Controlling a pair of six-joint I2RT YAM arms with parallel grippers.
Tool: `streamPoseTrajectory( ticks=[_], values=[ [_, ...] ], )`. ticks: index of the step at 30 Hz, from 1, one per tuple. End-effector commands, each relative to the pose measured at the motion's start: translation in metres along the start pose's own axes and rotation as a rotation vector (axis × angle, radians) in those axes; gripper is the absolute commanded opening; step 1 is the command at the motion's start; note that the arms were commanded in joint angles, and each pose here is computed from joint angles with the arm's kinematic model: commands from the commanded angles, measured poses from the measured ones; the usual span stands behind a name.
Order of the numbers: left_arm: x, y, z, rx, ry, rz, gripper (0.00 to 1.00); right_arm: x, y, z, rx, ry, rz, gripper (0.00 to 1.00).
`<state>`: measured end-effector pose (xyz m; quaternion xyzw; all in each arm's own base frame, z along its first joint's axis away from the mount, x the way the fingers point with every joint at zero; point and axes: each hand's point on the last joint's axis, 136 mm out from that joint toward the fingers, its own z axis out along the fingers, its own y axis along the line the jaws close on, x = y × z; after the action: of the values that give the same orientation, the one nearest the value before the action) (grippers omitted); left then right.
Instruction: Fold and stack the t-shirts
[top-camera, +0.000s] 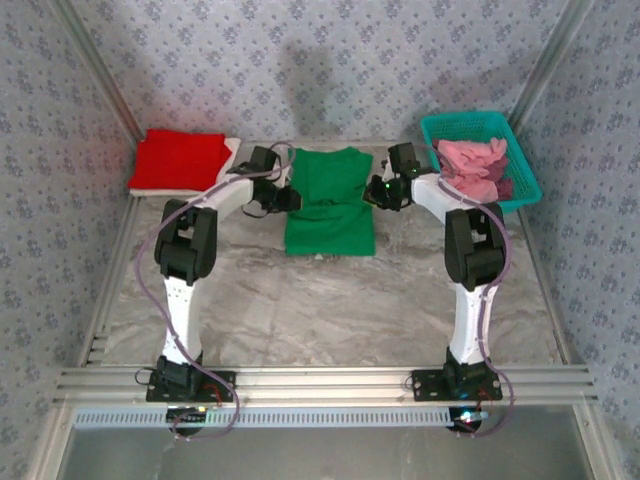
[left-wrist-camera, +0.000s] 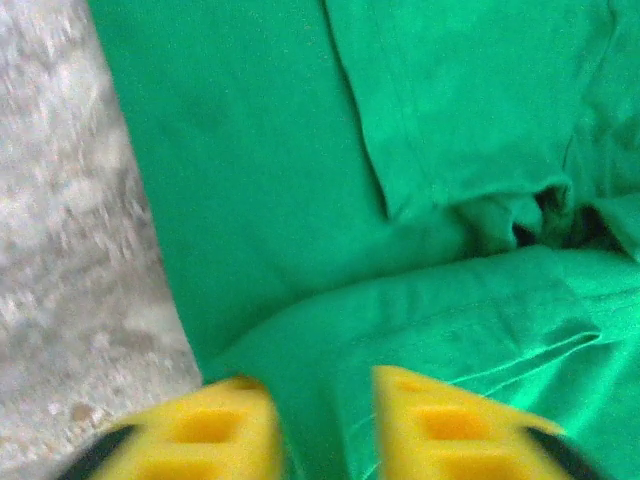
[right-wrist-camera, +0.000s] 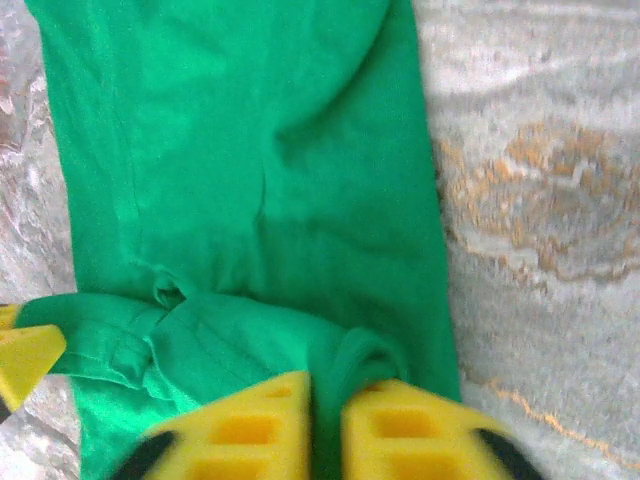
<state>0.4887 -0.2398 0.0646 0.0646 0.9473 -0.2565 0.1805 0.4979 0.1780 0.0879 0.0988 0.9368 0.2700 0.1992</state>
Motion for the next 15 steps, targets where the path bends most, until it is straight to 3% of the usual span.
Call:
streamPoseTrajectory(
  ticks=[1, 4, 7, 11, 15],
  values=[
    [-0.043, -0.005, -0.029, -0.011, -0.077, 0.019, 0.48, -0.031, 0.004, -0.019, -0.019, -0.040, 0.048, 0.32],
    [-0.062, -0.022, -0.067, -0.032, -0.166, 0.065, 0.50, -0.045, 0.018, -0.046, -0.054, -0.099, 0.022, 0.46],
    [-0.052, -0.030, -0.095, -0.066, -0.240, 0.085, 0.50, -0.030, 0.030, -0.067, -0.078, -0.117, -0.039, 0.46],
    [-0.002, -0.035, -0.093, -0.054, -0.251, 0.084, 0.50, 0.018, 0.032, -0.071, -0.110, -0.093, -0.115, 0.41],
    [0.039, -0.042, -0.069, -0.015, -0.220, 0.084, 0.44, 0.056, 0.027, -0.054, -0.133, -0.049, -0.108, 0.22]
  ],
)
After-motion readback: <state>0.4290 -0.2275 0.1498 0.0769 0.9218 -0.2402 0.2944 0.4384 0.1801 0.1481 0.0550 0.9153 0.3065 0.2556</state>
